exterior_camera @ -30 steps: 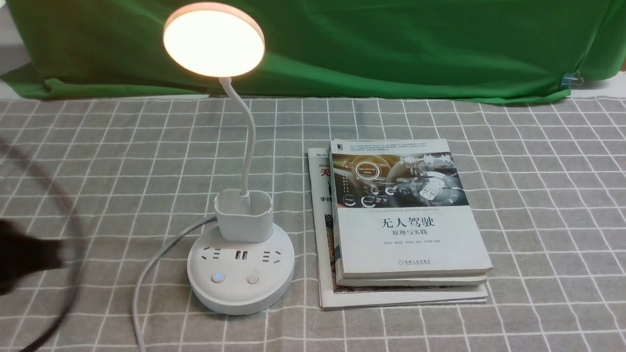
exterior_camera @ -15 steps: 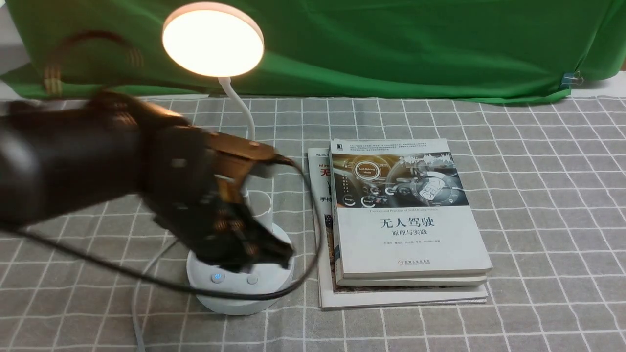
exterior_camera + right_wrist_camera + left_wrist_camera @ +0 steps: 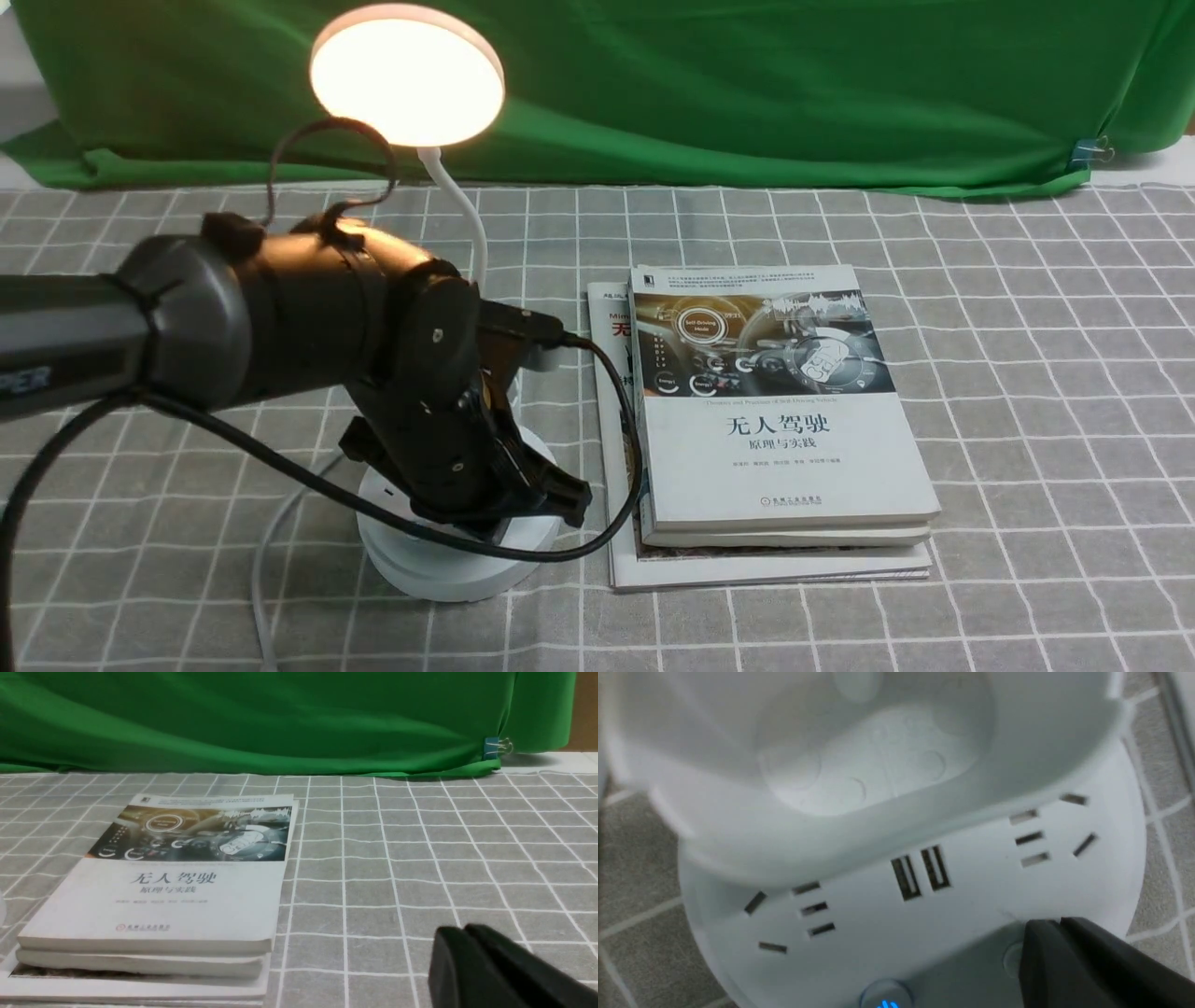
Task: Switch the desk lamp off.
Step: Use the left arm to press the button switch on the lamp holder
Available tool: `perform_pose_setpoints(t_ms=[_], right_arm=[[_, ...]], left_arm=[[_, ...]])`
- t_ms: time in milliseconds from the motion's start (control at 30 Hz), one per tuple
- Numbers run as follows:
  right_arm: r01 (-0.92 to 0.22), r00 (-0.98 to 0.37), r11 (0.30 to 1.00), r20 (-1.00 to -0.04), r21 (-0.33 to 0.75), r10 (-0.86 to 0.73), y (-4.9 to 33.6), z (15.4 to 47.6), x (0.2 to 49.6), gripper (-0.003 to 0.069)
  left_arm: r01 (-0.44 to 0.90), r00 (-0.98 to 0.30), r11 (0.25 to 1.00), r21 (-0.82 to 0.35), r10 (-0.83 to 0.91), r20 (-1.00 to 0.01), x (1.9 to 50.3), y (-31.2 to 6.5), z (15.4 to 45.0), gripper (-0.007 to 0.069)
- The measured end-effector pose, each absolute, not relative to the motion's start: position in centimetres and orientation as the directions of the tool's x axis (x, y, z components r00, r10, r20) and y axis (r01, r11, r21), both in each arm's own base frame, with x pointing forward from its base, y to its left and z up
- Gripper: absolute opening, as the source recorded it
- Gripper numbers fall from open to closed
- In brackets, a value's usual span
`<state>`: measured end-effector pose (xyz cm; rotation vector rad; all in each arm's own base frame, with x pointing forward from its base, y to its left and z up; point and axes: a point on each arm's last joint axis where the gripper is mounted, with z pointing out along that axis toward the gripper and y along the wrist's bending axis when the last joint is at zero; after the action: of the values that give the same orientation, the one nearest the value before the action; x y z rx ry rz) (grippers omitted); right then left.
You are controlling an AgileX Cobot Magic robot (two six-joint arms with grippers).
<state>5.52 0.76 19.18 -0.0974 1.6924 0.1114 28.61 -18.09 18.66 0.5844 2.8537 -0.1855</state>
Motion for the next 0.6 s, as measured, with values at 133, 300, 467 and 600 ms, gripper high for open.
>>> perform_pose_setpoints(t_ms=[133,300,467,600], right_arm=[[-0.129,-0.124,0.991,-0.992,0.017,0.001,0.8,19.2,5.5,0.0037],[-0.129,-0.124,0.991,-0.992,0.017,0.001,0.8,19.2,5.5,0.0037],[-0.129,-0.124,0.991,-0.992,0.017,0.001,0.8,19.2,5.5,0.0037],[-0.129,-0.124,0.991,-0.992,0.017,0.001,0.8,19.2,5.5,0.0037]], left_arm=[[0.39,-0.901,0.917,-0.081,0.362,-0.237,28.8,-18.2,18.4,-0.0001],[0.385,-0.904,0.919,-0.082,0.358,-0.234,28.8,-18.2,18.2,-0.0001],[0.381,-0.9,0.922,-0.067,0.353,-0.257,28.5,-17.9,18.8,-0.0001],[0.371,-0.894,0.927,-0.054,0.34,-0.292,28.3,-17.6,20.0,-0.0001]])
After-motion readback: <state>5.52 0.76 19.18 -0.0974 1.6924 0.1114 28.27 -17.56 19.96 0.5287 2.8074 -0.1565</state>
